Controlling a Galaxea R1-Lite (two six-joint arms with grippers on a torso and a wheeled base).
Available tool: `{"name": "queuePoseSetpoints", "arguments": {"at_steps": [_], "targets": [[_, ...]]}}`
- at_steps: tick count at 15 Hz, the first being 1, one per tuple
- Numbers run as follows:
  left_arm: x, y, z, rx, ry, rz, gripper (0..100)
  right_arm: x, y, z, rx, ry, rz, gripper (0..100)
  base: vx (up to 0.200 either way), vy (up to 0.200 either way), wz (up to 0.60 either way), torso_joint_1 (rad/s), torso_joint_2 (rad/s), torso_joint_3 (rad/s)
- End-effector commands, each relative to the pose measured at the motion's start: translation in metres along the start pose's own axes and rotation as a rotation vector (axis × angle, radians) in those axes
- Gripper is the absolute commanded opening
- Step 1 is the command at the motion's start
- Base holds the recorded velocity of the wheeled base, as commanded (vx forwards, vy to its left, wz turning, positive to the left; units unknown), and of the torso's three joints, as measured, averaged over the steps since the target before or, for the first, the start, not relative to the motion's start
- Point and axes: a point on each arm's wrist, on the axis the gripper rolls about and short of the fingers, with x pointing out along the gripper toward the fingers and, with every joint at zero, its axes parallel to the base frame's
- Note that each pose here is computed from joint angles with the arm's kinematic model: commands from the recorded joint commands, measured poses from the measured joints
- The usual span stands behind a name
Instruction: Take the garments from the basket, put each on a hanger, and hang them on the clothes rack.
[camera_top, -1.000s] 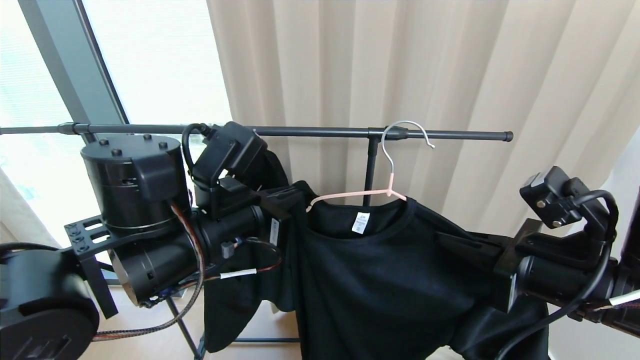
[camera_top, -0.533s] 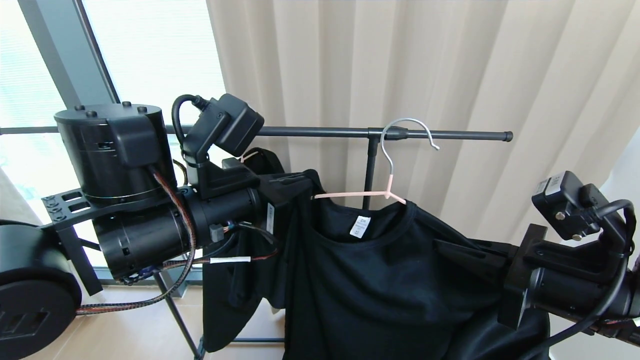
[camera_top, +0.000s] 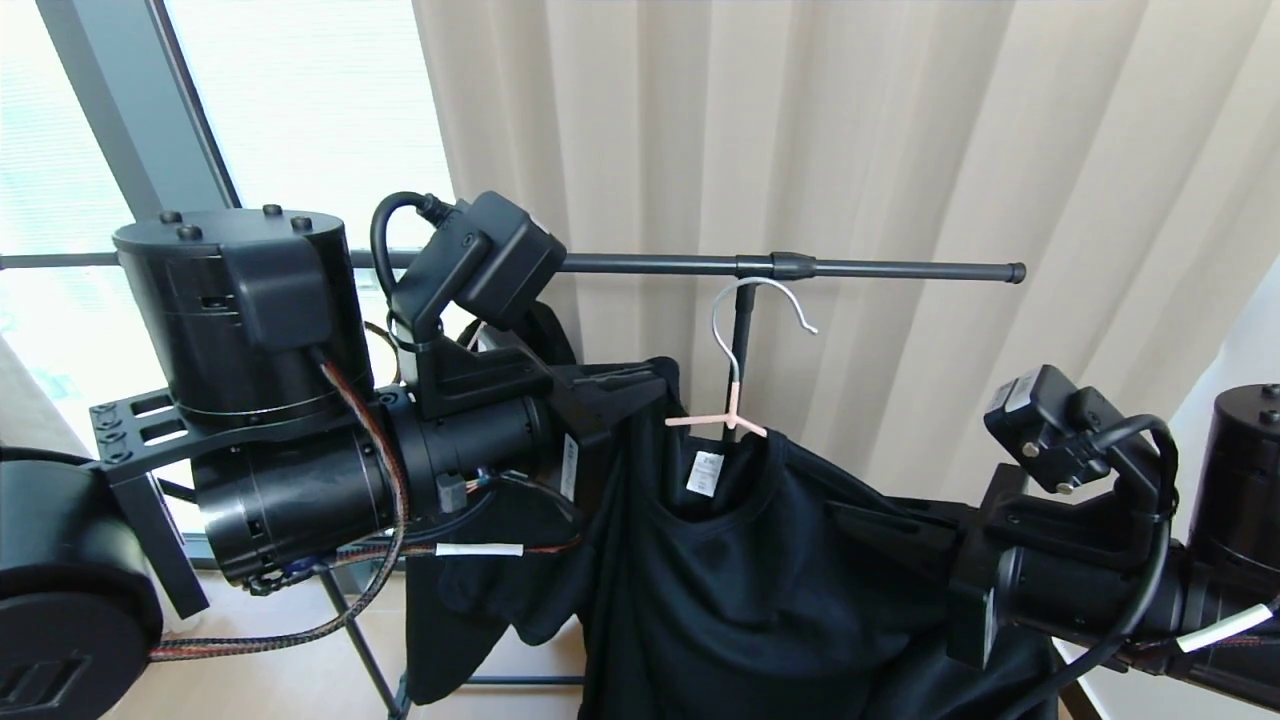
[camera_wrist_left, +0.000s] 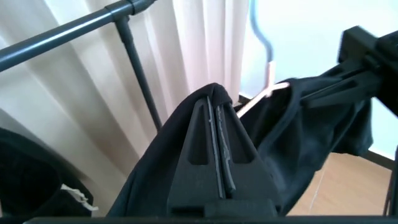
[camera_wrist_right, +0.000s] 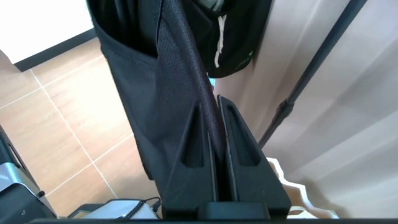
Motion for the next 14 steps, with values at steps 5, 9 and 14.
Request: {"name": "queuePoseSetpoints", "arguments": {"at_steps": [5, 9, 14], "targets": [[0.002, -0.009, 0.006, -0.024, -0.002, -0.050, 0, 0.018, -0.001, -0.002, 0.027, -0.013, 0.035, 0, 0.000, 0.000, 0.00, 0.000, 0.00, 0.000], [-0.001, -0.009, 0.007, -0.030, 0.006, -0.051, 0, 0.015, -0.001, 0.002, 0.041, -0.078, 0.039, 0, 0.000, 0.000, 0.00, 0.000, 0.00, 0.000], [-0.004, -0.009, 0.010, -0.028, -0.004, -0.045, 100, 0.007, 0.000, 0.004, 0.039, -0.102, 0.038, 0, 0.000, 0.000, 0.00, 0.000, 0.00, 0.000]]}}
